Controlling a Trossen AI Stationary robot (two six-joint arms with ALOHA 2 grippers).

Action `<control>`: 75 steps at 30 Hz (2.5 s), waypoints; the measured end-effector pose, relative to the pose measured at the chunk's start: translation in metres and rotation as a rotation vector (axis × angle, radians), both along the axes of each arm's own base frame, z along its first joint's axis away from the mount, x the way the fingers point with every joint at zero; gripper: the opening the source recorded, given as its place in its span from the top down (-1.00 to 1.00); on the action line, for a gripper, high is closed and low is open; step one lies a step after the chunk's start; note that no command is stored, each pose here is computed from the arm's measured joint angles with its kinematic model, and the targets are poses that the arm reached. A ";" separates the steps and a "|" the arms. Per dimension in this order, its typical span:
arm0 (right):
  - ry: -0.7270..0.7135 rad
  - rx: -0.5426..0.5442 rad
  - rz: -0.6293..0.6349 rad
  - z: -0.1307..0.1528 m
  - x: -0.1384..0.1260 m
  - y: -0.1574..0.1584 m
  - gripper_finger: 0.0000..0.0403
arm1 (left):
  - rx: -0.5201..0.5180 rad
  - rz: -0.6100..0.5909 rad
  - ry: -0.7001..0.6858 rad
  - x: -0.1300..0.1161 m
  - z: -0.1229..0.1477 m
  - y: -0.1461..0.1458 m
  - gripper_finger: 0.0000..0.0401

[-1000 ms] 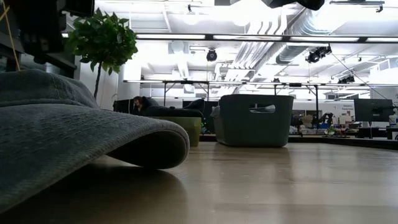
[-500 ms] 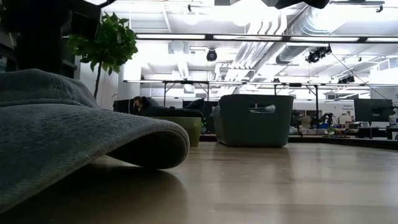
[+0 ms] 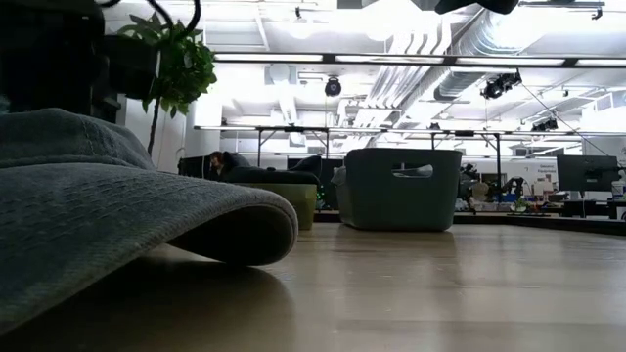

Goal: Pick & Place hat
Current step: Put the gray cap into the blue green bin

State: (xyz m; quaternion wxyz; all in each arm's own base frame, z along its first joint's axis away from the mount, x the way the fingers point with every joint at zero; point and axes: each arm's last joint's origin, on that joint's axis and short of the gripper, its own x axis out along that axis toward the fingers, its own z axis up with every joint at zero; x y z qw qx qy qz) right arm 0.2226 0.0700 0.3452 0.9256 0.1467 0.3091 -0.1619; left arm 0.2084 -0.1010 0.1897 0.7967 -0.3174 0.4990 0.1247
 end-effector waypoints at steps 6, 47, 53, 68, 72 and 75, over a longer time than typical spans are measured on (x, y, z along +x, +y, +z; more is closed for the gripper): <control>0.005 0.013 0.014 0.000 0.000 0.001 0.17 | -0.149 0.009 -0.157 -0.012 -0.026 0.004 -0.35; 0.026 0.004 -0.050 -0.002 0.003 -0.015 0.17 | -0.238 0.028 -0.568 -0.050 -0.066 0.028 -0.18; 0.013 -0.001 -0.049 -0.001 0.005 -0.016 0.17 | -0.225 0.031 -0.555 -0.049 -0.069 0.028 -0.18; 0.007 -0.001 -0.050 0.000 0.005 -0.016 0.17 | -0.282 -0.027 -0.613 -0.039 -0.070 0.021 -0.18; 0.007 0.000 -0.051 0.000 0.005 -0.016 0.17 | -0.318 -0.072 -0.666 -0.034 -0.063 0.018 -0.18; 0.005 0.001 -0.052 0.000 0.005 -0.016 0.17 | -0.342 -0.110 -0.675 -0.030 -0.059 0.015 -0.18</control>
